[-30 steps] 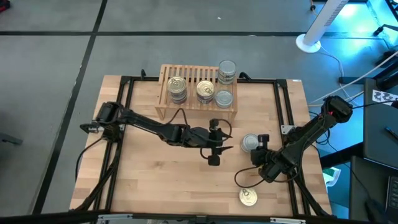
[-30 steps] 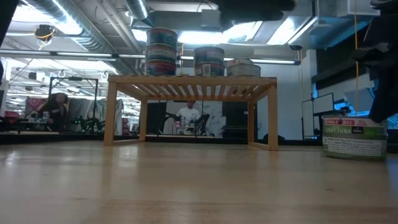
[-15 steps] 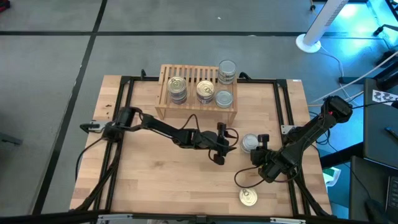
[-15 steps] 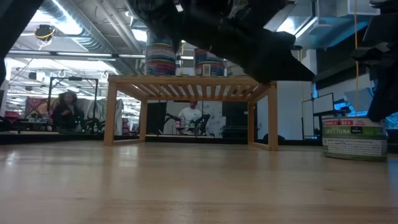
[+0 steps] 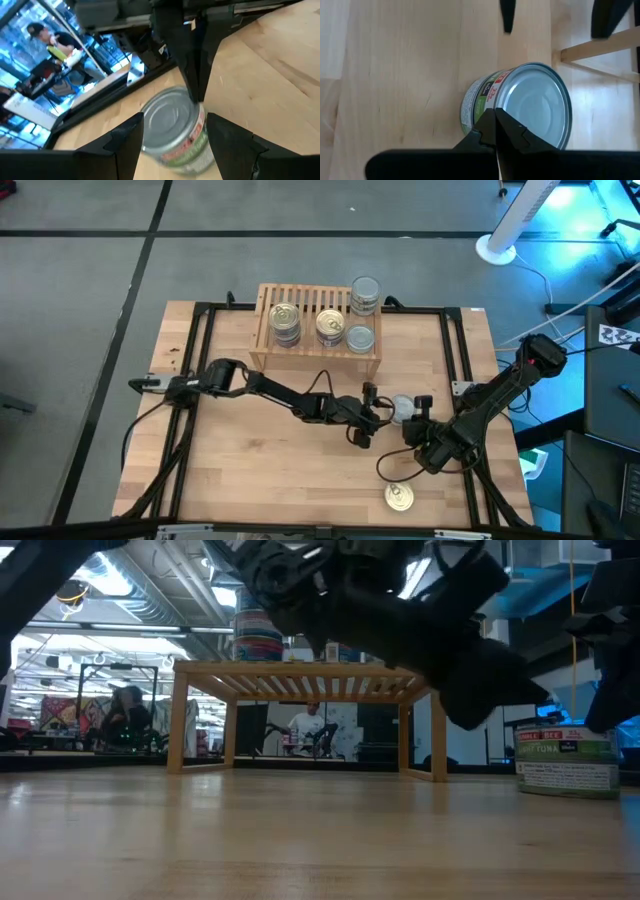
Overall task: Stack canned seafood by type on shelf
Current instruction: Stack the green tuna can on top of the green tuna can on the shelf
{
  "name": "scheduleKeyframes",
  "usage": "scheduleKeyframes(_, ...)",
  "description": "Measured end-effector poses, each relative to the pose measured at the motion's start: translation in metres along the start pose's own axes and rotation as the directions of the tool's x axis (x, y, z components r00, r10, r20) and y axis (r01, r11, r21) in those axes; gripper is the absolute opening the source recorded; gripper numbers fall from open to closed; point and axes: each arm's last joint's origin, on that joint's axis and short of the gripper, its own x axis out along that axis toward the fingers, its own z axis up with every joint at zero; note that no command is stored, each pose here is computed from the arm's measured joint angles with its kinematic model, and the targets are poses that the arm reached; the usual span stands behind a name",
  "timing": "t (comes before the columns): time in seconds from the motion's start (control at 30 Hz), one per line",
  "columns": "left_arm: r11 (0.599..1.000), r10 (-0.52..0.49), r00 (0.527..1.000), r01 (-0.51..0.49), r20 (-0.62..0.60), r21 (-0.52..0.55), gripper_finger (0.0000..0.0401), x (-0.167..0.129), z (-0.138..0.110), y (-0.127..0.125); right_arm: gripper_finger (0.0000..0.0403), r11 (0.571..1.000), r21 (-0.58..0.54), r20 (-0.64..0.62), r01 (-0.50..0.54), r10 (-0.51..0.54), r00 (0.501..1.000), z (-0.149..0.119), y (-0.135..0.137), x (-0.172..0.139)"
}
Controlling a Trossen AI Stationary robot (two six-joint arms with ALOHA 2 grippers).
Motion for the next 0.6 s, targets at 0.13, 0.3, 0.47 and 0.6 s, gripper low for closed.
scheduleKeyframes(0.13, 1.0, -0.006, 1.0, 0.005, 0.014, 0.031, 0.0212, 0.009, 0.001, -0.003, 0.0001, 1.0, 0.0, 0.003, 0.003, -0.003, 1.0, 0.0, 0.0, 0.0)
scheduleKeyframes(0.3, 0.995, -0.057, 0.998, 0.059, -0.033, 0.081, 0.0212, 0.012, -0.008, -0.01, 0.0001, 1.0, 0.001, 0.009, 0.012, -0.012, 1.0, 0.0, 0.0, 0.0)
scheduleKeyframes(0.47, 0.99, -0.073, 0.995, 0.08, -0.066, 0.112, 0.0212, 0.012, -0.011, -0.01, 0.0001, 1.0, 0.005, 0.021, 0.021, -0.021, 1.0, 0.001, 0.0, 0.0)
scheduleKeyframes(0.6, 0.985, -0.07, 0.995, 0.079, -0.067, 0.154, 0.0212, 0.013, -0.012, -0.009, 0.0001, 1.0, 0.016, 0.038, 0.02, -0.021, 0.999, 0.003, 0.0, 0.0)
